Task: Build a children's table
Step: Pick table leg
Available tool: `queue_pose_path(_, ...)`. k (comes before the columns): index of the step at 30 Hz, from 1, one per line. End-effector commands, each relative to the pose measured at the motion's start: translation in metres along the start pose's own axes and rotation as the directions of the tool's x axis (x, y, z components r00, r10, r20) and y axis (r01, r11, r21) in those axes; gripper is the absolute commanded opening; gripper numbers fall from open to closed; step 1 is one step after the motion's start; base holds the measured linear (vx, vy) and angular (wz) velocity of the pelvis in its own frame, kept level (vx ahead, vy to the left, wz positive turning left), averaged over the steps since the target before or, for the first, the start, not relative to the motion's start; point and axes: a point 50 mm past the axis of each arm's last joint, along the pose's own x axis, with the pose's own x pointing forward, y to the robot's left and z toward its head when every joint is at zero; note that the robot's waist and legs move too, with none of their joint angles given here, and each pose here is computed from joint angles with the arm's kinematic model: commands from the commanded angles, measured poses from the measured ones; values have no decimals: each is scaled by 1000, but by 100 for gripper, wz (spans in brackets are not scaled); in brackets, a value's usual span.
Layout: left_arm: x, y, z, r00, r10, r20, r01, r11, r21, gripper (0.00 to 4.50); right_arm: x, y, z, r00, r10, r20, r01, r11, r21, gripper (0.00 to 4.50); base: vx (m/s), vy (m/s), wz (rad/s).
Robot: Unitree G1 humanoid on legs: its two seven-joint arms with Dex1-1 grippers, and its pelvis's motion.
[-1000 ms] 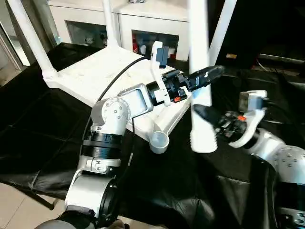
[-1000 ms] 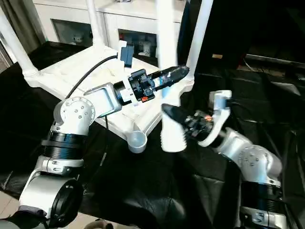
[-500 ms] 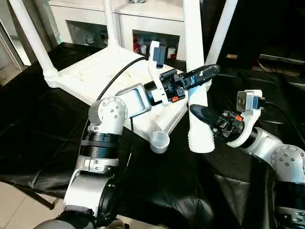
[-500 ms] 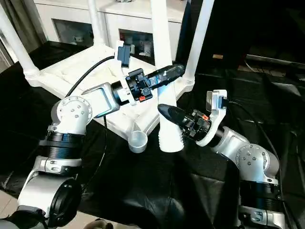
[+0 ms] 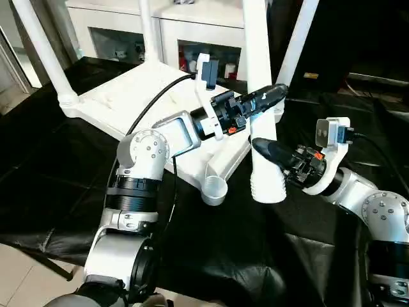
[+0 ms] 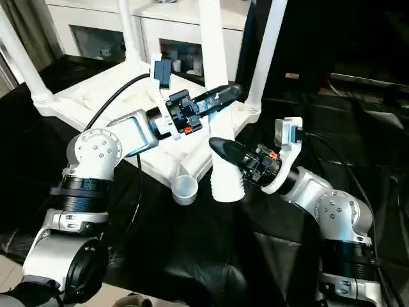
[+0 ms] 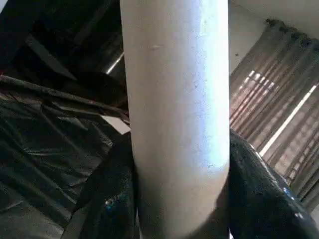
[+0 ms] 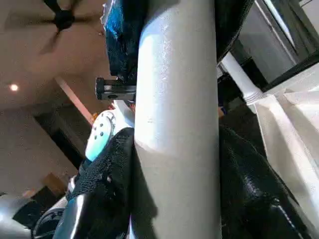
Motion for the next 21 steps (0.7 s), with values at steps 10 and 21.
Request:
queue_pose_path(10,4,6,9,976,219,14,-216,942,256,189,14,-15,4,965,-260,-37,243,936,-256,303,0,0,0)
queue_pose_path(21,11,11,15,856,509,94,-484,722,494,189,53,-43,-14,830,-557,39,501,712,-492,303,0,0,0)
